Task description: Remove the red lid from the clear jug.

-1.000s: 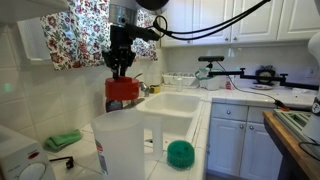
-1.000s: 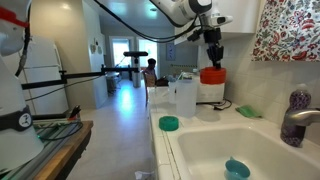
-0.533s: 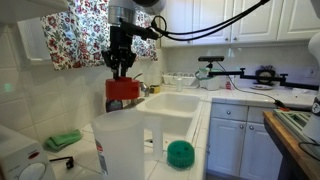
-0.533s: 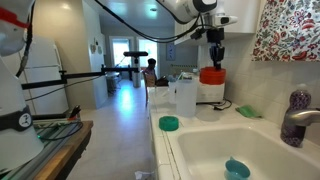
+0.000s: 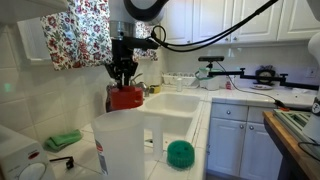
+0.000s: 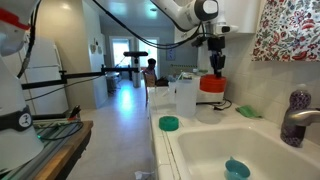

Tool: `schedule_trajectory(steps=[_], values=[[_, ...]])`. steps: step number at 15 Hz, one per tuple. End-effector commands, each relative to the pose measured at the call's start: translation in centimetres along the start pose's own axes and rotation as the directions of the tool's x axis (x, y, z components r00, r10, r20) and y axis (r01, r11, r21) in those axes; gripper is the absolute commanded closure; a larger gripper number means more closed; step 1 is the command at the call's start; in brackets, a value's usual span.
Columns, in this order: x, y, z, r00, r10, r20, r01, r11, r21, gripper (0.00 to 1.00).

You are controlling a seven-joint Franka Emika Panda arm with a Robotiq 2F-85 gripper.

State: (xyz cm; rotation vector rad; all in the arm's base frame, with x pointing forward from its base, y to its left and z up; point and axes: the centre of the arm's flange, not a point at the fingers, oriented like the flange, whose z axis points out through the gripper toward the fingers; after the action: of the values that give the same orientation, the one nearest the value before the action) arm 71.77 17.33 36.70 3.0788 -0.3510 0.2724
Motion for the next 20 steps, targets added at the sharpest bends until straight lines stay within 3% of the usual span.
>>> schedule_trajectory(steps=[1, 7, 14, 15, 20], values=[[2.0, 0.0, 1.3, 1.000, 0.021, -0.013, -0.022, 0.999, -0.027, 0.92], [3.8, -0.1, 4.5, 1.000, 0.013, 0.015, -0.013, 0.999, -0.038, 0.92], [4.5, -1.4, 7.1, 0.993, 0.022, 0.115, -0.012, 0.996, -0.085, 0.92], [2.4, -0.1, 7.1, 0.996, 0.020, 0.089, -0.012, 0.997, -0.081, 0.69], [2.6, -0.4, 6.9, 0.994, 0.020, 0.103, -0.011, 0.996, -0.089, 0.69]])
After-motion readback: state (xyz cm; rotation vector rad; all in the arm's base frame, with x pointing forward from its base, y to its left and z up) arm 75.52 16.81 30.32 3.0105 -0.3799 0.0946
